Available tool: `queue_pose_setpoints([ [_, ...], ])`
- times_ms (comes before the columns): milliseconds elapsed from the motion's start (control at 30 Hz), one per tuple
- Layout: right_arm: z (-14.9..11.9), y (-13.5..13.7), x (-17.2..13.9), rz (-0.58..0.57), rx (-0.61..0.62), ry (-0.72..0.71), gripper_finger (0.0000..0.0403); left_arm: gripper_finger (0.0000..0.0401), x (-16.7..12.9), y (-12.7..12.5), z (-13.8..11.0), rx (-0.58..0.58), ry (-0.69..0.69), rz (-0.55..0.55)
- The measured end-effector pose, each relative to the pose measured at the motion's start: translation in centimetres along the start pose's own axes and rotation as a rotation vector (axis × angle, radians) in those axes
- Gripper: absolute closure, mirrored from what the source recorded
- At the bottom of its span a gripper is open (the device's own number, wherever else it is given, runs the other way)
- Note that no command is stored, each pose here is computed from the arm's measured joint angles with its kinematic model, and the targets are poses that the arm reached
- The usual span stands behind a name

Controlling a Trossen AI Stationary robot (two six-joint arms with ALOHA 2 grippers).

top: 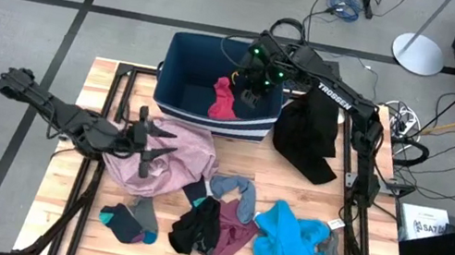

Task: Sort clothes
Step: Put the dark blue sock into the blue laundry organizer

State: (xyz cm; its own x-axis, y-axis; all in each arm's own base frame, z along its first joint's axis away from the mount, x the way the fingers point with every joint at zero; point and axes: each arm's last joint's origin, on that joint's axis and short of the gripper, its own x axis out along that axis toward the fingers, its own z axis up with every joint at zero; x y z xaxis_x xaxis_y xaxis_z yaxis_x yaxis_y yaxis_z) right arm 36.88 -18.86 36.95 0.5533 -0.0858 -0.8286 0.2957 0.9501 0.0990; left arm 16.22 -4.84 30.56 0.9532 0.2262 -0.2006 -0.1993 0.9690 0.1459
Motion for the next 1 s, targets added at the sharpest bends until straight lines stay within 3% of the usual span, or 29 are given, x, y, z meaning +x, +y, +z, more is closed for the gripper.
queue_pose_setpoints([
  [233, 0.0, 0.1, -3.6, -0.062, -0.051, 0.017, 0.0168, 0.0233, 0.5, -0.3, -0.2, 0.023, 0.020, 0.001],
  [433, -1.6, 1.2, -9.9, -0.154, -0.060, -0.063, 0.0166, 0.0233, 0.5, -0.4, -0.3, 0.015, 0.021, -0.001],
  [633, -3.8, 3.3, -14.9, -0.136, -0.030, -0.137, 0.0171, 0.0233, 0.5, -0.4, -0.3, -0.060, 0.025, -0.010],
  [800, -6.3, 6.2, -15.4, -0.075, -0.052, -0.125, 0.0171, 0.0233, 0.5, -0.5, -0.5, -0.064, 0.046, -0.039],
  [1000, -10.5, 10.8, -12.0, 0.067, -0.122, -0.262, 0.0171, 0.0233, 0.5, -0.5, -1.1, -0.111, 0.106, -0.054],
])
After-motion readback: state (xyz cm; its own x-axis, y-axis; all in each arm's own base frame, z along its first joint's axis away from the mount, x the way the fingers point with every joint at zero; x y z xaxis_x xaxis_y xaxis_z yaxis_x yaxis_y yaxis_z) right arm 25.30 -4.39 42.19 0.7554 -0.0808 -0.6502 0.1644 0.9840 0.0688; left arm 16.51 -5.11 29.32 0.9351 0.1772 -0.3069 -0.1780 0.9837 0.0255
